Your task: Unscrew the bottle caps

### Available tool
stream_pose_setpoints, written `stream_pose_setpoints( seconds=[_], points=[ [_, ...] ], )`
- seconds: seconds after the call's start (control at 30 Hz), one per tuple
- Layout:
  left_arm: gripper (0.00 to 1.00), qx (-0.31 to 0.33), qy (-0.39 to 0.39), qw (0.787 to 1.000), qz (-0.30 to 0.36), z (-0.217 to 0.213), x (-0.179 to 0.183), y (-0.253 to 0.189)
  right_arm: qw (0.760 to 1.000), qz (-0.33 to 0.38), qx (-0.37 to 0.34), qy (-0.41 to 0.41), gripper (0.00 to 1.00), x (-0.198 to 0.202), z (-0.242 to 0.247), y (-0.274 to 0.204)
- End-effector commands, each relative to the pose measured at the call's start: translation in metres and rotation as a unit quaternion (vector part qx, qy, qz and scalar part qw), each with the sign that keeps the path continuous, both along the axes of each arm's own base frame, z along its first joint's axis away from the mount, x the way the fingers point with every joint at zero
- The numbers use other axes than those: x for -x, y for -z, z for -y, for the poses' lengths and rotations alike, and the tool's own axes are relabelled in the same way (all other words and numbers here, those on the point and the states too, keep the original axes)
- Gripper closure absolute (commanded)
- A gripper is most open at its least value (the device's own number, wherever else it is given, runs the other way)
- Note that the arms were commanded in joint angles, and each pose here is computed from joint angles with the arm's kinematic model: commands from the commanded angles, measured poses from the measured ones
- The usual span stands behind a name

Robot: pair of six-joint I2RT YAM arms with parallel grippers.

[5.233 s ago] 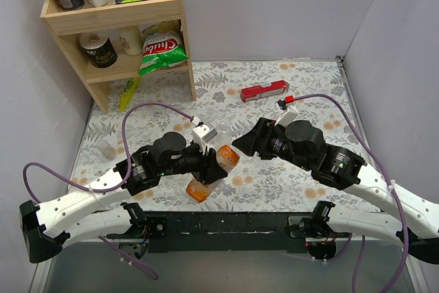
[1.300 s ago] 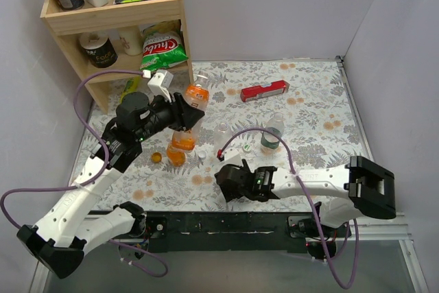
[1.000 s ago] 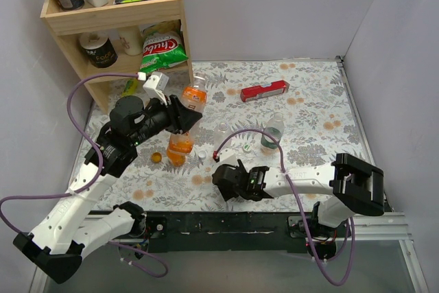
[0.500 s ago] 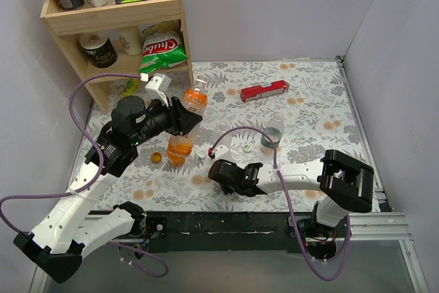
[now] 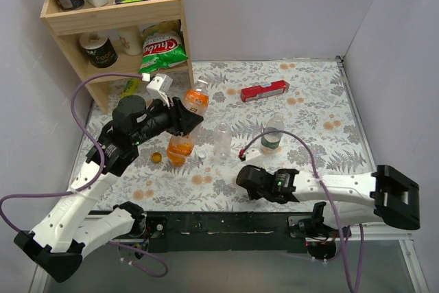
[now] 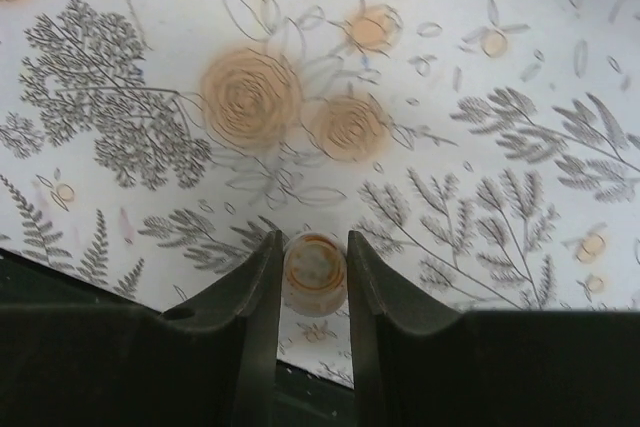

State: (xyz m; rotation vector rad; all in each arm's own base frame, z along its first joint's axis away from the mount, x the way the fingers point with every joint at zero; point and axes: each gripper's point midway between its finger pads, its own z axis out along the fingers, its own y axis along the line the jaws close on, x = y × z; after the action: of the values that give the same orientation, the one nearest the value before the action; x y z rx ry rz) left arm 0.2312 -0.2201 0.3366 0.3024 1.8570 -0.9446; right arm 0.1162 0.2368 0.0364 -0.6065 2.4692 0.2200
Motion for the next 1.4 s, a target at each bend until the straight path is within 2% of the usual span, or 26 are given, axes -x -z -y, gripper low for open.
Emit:
stream_pose_setpoints(
  seconds=[0.0, 0.17, 0.23, 0.43, 0.77, 1.07, 1.27, 1.37],
  points=[
    [0.89, -0.001, 0.013, 1.000, 0.011, 0.003, 0.000, 0.001, 0.997, 0.004, 0.002, 0.081, 0.79, 0.003, 0.046, -0.005],
    [0.89, 0.000, 0.022, 1.000, 0.015, 0.007, -0.002, -0.002, 0.987, -0.034, -0.024, 0.154, 0.80, 0.001, 0.088, 0.010],
    [0.89, -0.003, 0.024, 1.000, 0.017, 0.008, -0.003, -0.003, 0.985, -0.048, -0.045, 0.157, 0.81, -0.003, 0.091, 0.012],
    [0.89, -0.008, 0.023, 0.999, 0.024, 0.007, -0.003, -0.010, 0.974, -0.028, -0.056, 0.220, 0.81, -0.038, 0.119, 0.004],
    [0.89, -0.011, 0.016, 0.999, 0.026, -0.001, 0.004, -0.014, 0.938, 0.009, -0.099, 0.333, 0.81, -0.104, 0.171, -0.006],
    [0.89, -0.008, 0.025, 0.999, 0.030, 0.000, 0.007, -0.015, 0.936, 0.054, -0.043, 0.346, 0.81, -0.179, 0.195, -0.023],
    [0.89, -0.014, 0.027, 0.999, 0.030, -0.001, 0.009, -0.015, 0.932, 0.039, 0.001, 0.359, 0.78, -0.200, 0.202, -0.006],
    [0.89, -0.018, 0.038, 0.998, 0.036, -0.001, 0.013, -0.016, 0.932, 0.028, 0.006, 0.362, 0.72, -0.201, 0.202, 0.002]
  ],
)
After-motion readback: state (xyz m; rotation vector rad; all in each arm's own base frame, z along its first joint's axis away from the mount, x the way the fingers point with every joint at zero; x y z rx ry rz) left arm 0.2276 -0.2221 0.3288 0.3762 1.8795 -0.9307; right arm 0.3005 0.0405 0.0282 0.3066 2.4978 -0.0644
